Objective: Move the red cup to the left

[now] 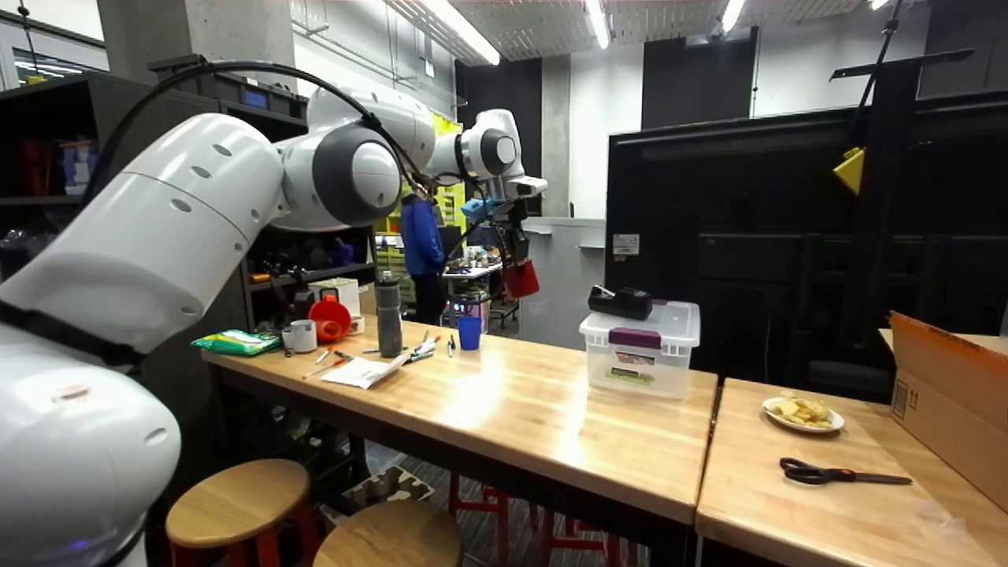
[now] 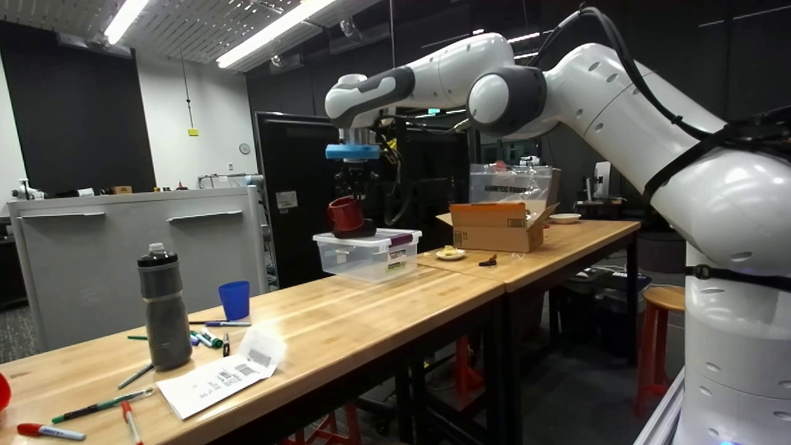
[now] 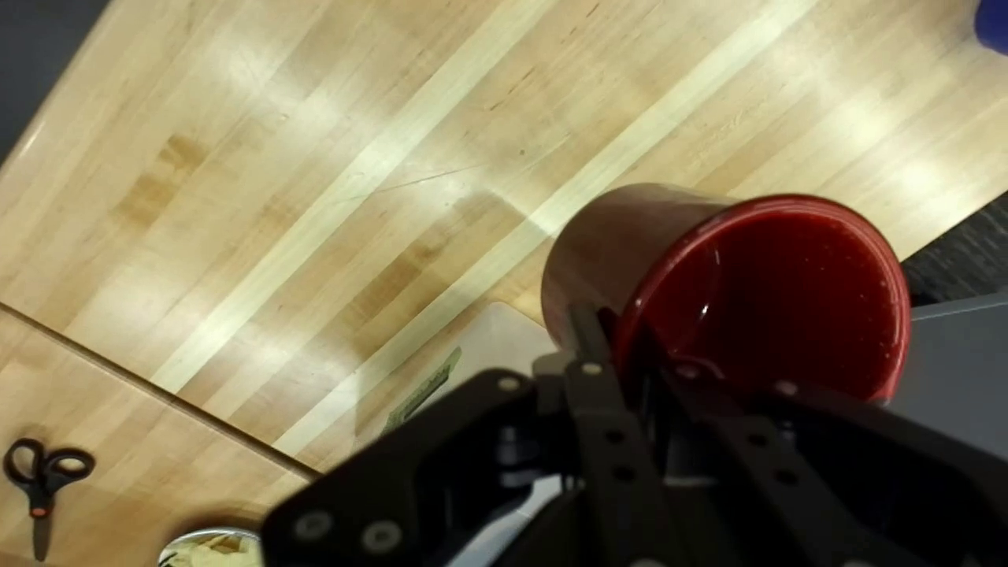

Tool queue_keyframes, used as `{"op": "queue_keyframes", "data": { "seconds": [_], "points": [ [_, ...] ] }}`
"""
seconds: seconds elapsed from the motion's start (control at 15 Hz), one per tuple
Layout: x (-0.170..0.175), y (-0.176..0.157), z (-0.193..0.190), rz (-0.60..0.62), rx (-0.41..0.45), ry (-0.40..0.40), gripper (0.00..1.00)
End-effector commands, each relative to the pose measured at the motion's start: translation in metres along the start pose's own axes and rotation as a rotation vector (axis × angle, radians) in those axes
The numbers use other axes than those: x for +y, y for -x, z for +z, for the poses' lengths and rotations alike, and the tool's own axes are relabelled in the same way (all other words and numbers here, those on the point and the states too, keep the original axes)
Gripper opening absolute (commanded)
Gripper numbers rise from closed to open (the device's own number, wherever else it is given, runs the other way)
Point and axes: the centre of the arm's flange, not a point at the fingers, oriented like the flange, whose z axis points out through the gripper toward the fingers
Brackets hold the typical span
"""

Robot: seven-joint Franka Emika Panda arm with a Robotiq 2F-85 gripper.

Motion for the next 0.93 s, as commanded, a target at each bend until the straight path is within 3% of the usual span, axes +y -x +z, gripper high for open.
{"op": "queue_keyframes", "data": {
  "seconds": [0.0, 0.27, 0.33, 0.4, 0.87],
  "points": [
    [0.0, 0.008, 0.0, -0.072, 0.012, 0.016, 0.02],
    [0.01, 0.025, 0.022, -0.148, 0.008, 0.055, 0.02],
    [-0.003, 0.008, 0.021, -0.102, -0.005, 0.037, 0.02],
    [-0.002, 0.008, 0.026, -0.106, -0.01, 0.043, 0.09],
    [-0.001, 0.007, 0.029, -0.103, -0.012, 0.046, 0.09]
  ]
}}
